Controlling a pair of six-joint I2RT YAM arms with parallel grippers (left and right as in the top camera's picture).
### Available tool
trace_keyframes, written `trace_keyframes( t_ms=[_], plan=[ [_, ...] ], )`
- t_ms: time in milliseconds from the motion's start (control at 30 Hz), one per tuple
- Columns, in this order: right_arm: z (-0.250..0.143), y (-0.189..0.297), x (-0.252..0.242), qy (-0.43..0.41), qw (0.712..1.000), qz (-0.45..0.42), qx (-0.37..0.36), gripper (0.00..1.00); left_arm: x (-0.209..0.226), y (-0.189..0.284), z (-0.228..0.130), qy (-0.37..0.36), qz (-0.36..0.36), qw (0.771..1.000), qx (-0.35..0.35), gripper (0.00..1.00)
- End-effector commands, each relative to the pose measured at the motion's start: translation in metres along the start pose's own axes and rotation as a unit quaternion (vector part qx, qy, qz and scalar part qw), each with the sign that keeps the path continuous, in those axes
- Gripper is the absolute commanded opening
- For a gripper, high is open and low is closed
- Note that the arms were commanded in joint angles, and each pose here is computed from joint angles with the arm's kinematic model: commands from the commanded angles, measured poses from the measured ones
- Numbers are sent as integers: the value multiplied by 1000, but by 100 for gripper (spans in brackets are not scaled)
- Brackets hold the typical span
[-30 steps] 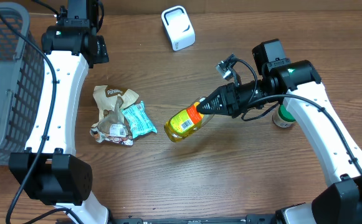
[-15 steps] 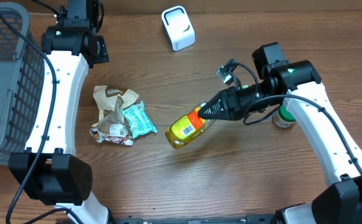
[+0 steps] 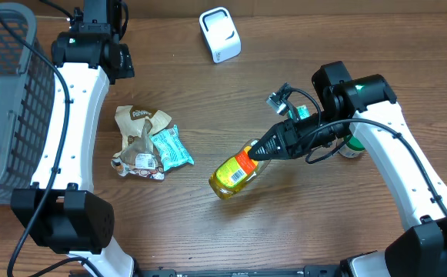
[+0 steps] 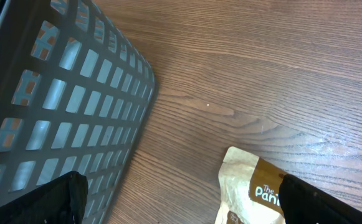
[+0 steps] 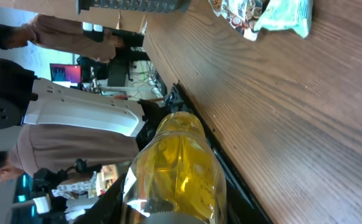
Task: Scan the item barcode
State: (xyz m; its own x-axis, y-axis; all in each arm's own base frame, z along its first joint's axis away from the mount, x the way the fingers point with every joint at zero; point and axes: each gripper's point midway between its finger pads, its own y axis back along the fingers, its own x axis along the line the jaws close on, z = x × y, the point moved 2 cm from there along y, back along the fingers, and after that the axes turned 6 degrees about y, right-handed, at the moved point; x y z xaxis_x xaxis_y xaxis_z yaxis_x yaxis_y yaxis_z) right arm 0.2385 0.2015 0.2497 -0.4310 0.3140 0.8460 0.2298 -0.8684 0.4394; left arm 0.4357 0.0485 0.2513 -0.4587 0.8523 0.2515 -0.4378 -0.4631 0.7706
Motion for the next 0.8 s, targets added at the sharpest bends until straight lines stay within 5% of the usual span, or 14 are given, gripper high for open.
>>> trace_keyframes(
  t_ms=[0,200,367,433,767],
  plan=[
    [10,4,15,45,999,17,-22,33,3,12,7,2,-1,1000,-18,99],
    [26,5,-2,101,994,-36,-36,32,3,12,7,2,-1,1000,-17,99],
    [54,14,-49,73,976,-194,-69,34,3,12,7,2,-1,1000,-17,100],
    [73,23,-66,39,954,-276,-108,37,3,12,7,2,-1,1000,-18,100],
    [151,63,-13,185,854,-449,-189,38,3,12,7,2,-1,1000,-18,100]
  ],
)
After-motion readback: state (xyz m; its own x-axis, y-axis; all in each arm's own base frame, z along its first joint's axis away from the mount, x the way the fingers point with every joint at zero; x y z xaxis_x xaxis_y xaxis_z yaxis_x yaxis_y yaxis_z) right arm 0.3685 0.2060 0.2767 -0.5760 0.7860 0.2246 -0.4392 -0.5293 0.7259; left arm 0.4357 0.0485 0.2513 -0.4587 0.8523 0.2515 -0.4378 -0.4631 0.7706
